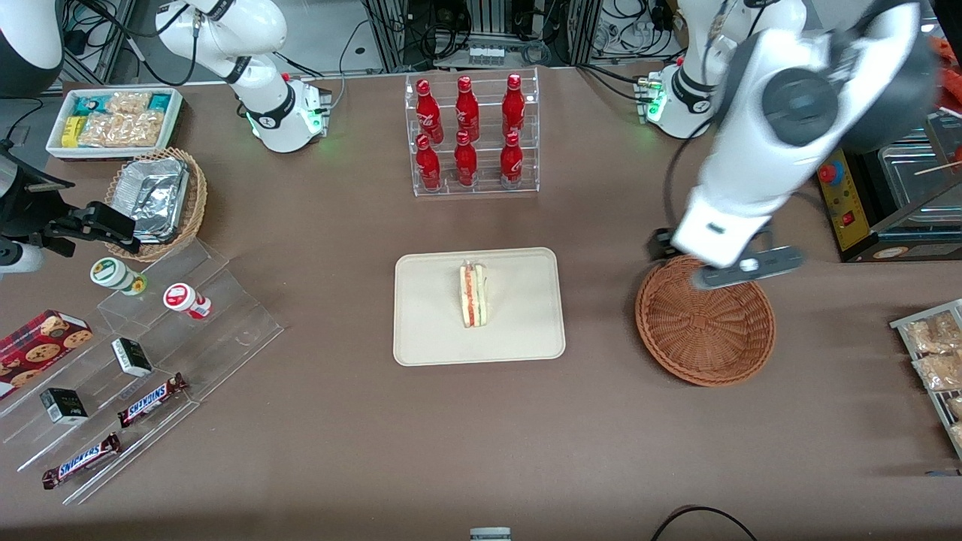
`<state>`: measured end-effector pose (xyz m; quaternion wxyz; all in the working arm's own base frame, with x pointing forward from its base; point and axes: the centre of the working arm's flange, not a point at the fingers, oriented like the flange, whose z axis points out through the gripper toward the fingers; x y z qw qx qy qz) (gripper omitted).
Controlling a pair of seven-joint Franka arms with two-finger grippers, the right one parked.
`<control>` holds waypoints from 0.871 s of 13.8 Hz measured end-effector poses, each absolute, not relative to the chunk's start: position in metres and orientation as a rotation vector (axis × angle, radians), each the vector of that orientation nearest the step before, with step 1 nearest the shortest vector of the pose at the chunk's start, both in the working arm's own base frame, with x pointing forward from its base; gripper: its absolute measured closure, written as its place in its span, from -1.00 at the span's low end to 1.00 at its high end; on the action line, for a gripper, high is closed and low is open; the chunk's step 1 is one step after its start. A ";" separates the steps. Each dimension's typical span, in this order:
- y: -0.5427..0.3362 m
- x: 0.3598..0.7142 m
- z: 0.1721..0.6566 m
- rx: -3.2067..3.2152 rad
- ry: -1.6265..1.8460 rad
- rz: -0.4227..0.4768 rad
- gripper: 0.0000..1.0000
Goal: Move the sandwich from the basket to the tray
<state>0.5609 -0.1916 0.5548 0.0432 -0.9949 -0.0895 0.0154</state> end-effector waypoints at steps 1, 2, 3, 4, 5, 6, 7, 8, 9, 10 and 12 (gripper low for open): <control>-0.173 0.560 0.564 -3.051 -0.273 0.050 -0.99; -0.155 0.559 0.572 -3.058 -0.275 0.052 -0.99; -0.140 0.558 0.579 -3.063 -0.275 0.062 -0.99; -0.126 0.556 0.584 -3.067 -0.272 0.073 -0.99; -0.114 0.555 0.588 -3.072 -0.263 0.080 -0.99; -0.102 0.555 0.592 -3.078 -0.256 0.078 -0.99; -0.090 0.556 0.593 -3.080 -0.267 0.075 -0.99; -0.077 0.557 0.595 -3.081 -0.287 0.074 -0.99; -0.065 0.558 0.597 -3.086 -0.293 0.071 -0.99; -0.054 0.558 0.600 -3.092 -0.294 0.064 -0.99; -0.038 0.554 0.607 -3.108 -0.255 0.063 -1.00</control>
